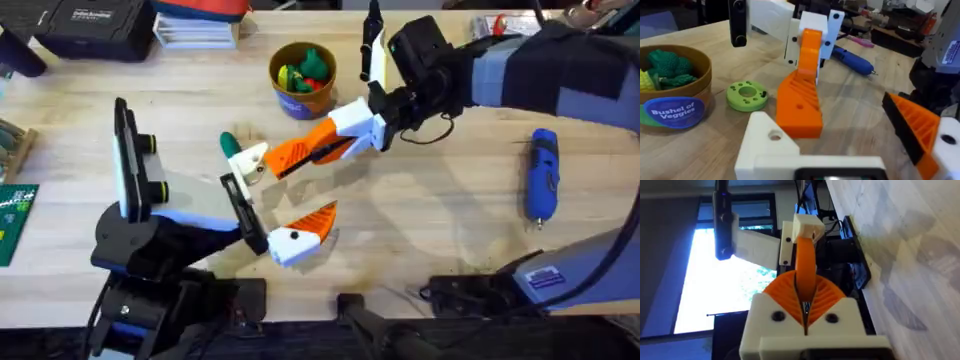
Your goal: Pick up the gripper from the table and insert it into the empty holder that is missing its gripper. Then pick up a screw, insert it into the mounting hole, and use the screwdriver to tighten it. Finally, clean up the table by picking up the vegetable and placing it into the bucket.
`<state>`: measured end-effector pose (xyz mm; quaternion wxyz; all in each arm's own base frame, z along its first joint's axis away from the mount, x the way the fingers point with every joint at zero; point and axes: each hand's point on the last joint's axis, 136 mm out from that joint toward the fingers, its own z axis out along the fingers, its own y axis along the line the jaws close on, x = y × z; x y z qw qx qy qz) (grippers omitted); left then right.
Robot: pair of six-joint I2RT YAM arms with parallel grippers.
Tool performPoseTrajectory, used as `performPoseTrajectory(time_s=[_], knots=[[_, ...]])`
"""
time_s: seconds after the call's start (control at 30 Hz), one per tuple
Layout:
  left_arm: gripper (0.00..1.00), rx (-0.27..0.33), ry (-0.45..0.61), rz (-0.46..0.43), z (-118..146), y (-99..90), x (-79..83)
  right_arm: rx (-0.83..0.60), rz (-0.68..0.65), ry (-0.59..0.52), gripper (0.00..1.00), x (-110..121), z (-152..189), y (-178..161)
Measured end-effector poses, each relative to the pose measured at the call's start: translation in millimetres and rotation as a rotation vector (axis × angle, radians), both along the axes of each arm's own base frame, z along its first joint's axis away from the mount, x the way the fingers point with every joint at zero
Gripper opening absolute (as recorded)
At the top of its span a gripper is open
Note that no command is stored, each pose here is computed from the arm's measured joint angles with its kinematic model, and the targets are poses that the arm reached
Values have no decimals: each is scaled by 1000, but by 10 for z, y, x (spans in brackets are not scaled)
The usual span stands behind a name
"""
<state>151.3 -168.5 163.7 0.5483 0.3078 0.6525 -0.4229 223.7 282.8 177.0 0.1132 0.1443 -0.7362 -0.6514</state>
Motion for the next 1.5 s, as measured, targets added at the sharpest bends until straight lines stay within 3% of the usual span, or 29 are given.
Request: performPoseTrajectory(time_s=[0.57,0.83,1.2,1.5], knots=[[986,1,-1,12,0,9,18,-3,9,8,8,40,-48,91],[986,4,-2,73,-3,70,111,-14,8,-3,8,88,-22,227],[986,-10,26,119,-7,117,177,-45,25,158,8,117,-146,324],[986,-12,30,134,-7,134,199,-25,34,144,8,152,-126,370]])
